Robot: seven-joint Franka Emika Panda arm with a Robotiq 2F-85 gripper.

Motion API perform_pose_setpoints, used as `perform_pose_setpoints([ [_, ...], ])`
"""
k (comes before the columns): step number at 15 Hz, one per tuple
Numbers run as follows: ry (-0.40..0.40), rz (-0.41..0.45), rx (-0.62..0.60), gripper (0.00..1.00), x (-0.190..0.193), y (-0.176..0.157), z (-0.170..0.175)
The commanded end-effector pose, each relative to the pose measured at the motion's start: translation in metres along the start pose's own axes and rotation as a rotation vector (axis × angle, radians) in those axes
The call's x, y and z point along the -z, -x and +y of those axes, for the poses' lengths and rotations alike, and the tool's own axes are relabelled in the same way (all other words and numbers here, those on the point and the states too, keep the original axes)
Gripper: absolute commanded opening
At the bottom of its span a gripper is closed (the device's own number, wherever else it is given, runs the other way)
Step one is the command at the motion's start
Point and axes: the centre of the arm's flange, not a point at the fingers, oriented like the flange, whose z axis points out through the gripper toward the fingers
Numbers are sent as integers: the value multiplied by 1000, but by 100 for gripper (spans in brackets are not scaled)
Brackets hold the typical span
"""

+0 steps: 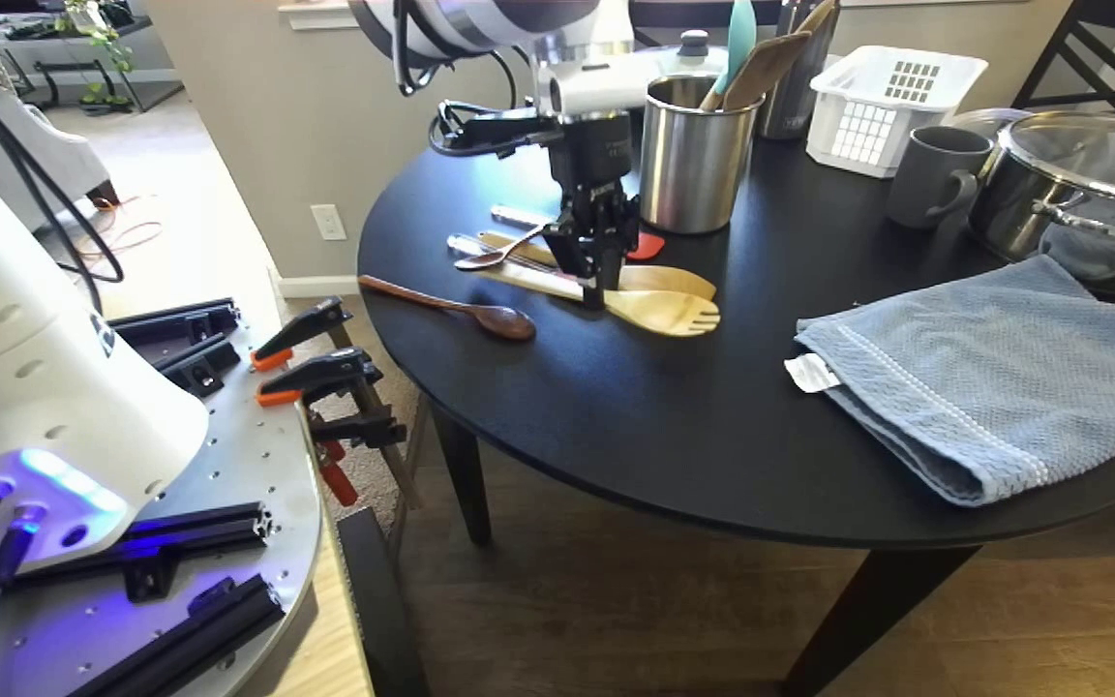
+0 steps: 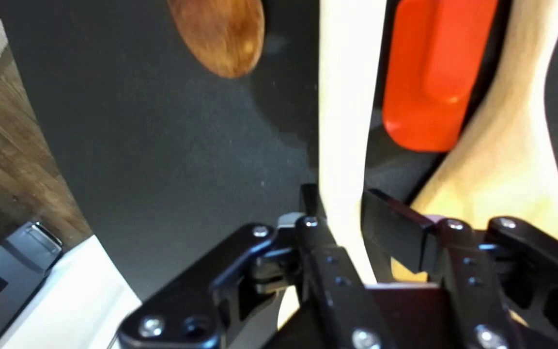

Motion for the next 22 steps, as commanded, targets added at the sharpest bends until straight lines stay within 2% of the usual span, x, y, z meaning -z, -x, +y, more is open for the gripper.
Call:
perform_pose_setpoints([
  [1, -38, 156, -17, 7, 54, -5, 16],
  [7, -119, 368, -27, 7, 105, 10, 17],
  [11, -126, 501, -71, 7, 123, 18, 17],
  [15, -152, 595, -121, 7, 138, 22, 25],
  [22, -383, 750, -179, 7, 216, 32, 12],
])
